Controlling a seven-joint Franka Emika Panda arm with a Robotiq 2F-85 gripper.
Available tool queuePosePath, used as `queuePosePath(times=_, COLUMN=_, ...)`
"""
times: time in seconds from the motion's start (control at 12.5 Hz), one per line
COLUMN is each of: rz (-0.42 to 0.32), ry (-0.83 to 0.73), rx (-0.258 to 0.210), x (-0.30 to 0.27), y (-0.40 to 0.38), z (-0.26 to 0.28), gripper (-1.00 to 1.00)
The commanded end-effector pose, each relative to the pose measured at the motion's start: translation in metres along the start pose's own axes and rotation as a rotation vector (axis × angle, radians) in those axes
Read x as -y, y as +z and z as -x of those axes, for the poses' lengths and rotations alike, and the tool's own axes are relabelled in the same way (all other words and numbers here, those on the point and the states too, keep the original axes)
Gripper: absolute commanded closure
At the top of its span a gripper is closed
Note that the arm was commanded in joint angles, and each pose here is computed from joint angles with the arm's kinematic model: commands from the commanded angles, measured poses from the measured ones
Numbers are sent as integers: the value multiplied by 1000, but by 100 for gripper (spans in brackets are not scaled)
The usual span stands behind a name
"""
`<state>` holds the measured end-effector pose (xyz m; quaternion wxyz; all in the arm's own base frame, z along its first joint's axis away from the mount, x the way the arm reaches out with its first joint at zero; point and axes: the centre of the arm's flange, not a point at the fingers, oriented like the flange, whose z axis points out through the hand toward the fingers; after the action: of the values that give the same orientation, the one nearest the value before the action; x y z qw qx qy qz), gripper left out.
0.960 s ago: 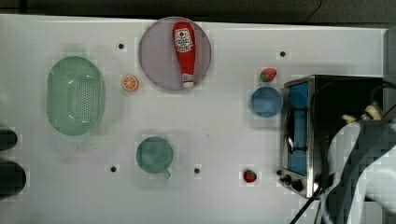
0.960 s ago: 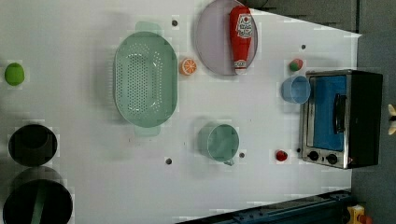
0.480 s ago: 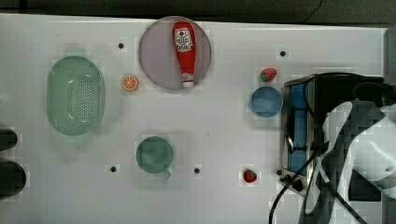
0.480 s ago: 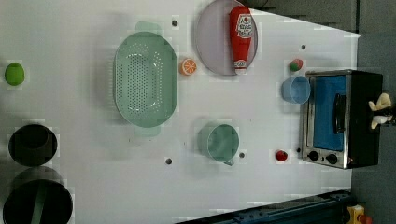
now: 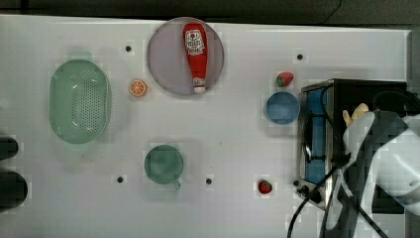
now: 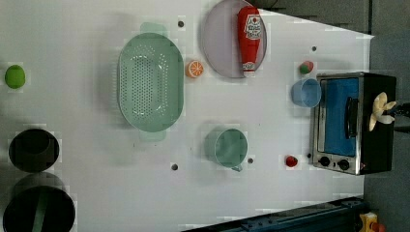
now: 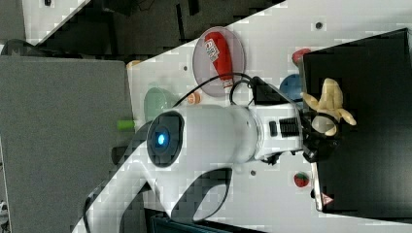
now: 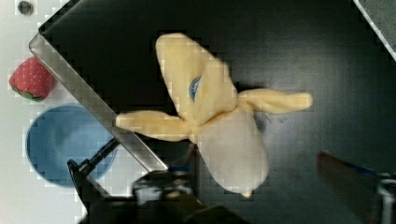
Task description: Pick banana from table and place on oven.
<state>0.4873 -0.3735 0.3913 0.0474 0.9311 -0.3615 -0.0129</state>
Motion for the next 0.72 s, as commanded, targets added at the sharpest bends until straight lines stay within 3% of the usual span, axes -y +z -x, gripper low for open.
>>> queuePosePath(times=0.08, rz=-40, ry=-75, rx=-56, x=3, y=-65, z=4, gripper=-100)
queuePosePath(times=0.32, rz=-104, ry=-117, rx=-47, x=9, y=-141, z=32, gripper=-100)
queuePosePath(times=0.48, rz=-90, ry=-148, rx=-31, x=29, y=-183, z=63, gripper=-100)
queuePosePath(times=0.72, rz=-84, ry=-114, rx=-53, x=90, y=-234, z=120, gripper=-100)
